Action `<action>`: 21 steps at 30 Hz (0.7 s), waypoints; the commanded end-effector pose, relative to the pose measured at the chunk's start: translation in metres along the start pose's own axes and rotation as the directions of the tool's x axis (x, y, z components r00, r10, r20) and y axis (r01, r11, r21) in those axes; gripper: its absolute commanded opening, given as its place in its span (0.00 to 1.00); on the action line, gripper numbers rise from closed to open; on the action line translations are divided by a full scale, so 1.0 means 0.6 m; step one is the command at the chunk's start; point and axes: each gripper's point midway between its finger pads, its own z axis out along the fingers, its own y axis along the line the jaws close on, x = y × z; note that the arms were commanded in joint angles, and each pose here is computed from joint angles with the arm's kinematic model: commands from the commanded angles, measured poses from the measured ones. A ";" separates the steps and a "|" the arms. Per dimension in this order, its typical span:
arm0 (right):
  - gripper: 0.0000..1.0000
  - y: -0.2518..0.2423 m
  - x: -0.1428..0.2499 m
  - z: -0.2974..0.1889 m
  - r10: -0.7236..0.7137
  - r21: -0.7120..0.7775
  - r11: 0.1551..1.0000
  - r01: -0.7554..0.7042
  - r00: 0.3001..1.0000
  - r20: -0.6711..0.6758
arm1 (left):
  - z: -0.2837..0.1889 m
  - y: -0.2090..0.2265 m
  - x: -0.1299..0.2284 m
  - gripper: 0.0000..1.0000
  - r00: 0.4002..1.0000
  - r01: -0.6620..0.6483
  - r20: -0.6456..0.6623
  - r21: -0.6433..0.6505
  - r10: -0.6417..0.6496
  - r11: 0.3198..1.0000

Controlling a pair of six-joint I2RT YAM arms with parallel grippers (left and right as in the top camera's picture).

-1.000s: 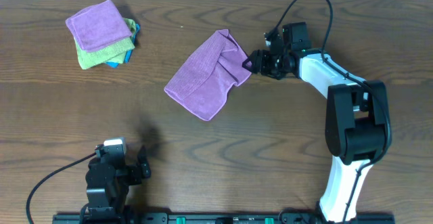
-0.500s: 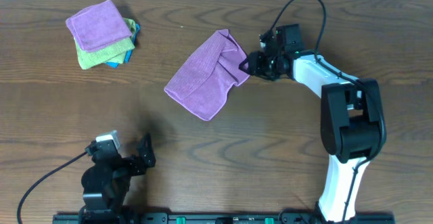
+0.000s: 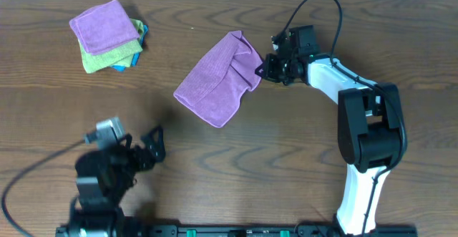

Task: Fold the cloth
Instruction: 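Reach the left gripper to the cloth's left edge and grasp it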

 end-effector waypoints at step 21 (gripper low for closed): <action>0.01 0.008 0.011 0.011 0.015 -0.028 0.999 -0.016 0.999 -0.029 | 0.181 -0.059 0.017 0.95 0.574 0.658 -0.480 -0.211 -0.663 0.723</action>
